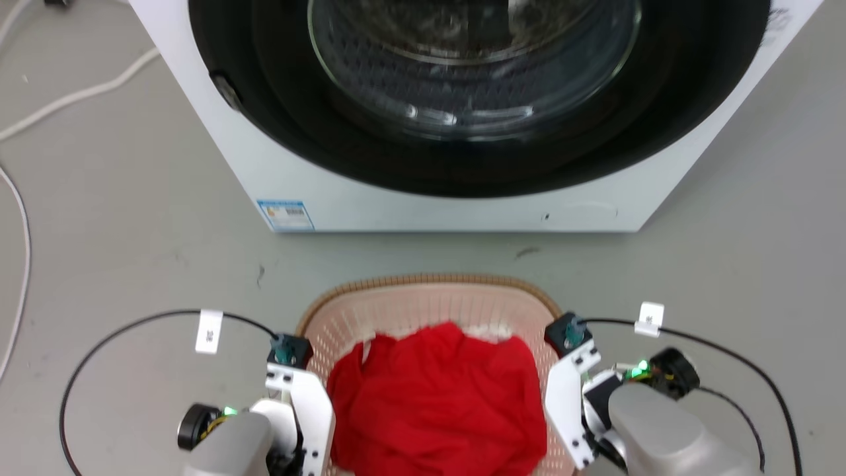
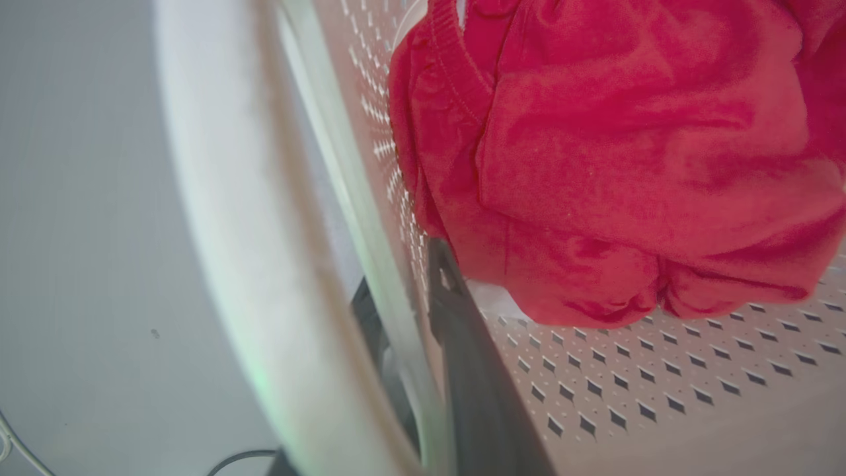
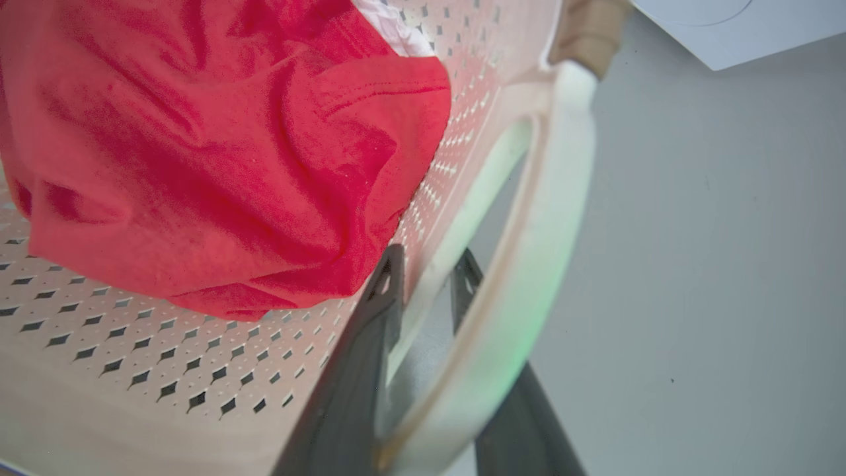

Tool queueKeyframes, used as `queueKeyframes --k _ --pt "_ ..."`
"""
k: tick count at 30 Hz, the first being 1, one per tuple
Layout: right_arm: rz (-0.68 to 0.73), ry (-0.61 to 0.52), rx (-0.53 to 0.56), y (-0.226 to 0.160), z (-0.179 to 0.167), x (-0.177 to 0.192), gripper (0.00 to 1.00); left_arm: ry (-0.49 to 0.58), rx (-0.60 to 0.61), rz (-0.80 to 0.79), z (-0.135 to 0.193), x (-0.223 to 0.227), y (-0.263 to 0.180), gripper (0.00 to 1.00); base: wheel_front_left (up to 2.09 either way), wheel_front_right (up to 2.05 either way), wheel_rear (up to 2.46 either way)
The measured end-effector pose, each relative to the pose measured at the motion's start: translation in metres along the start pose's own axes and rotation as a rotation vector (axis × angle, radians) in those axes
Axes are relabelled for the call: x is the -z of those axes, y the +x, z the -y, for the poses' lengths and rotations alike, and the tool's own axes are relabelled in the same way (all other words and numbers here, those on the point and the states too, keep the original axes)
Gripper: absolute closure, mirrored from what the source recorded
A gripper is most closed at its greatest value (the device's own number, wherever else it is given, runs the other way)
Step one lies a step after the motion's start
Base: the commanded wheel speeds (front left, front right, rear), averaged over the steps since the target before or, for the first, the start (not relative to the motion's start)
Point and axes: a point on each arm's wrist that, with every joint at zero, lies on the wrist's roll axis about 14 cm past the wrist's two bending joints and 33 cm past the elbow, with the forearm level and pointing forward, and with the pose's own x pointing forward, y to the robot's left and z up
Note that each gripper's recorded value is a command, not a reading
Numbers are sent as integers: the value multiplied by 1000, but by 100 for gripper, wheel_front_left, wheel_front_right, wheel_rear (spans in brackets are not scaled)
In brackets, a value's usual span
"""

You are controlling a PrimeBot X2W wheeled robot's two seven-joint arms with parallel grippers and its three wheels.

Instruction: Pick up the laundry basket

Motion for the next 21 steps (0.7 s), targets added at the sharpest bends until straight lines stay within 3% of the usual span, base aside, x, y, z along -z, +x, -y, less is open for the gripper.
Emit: queueKeyframes --k 21 --pt "-3 -34 12 -52 -23 27 100 50 21 23 26 29 -47 100 0 0 0"
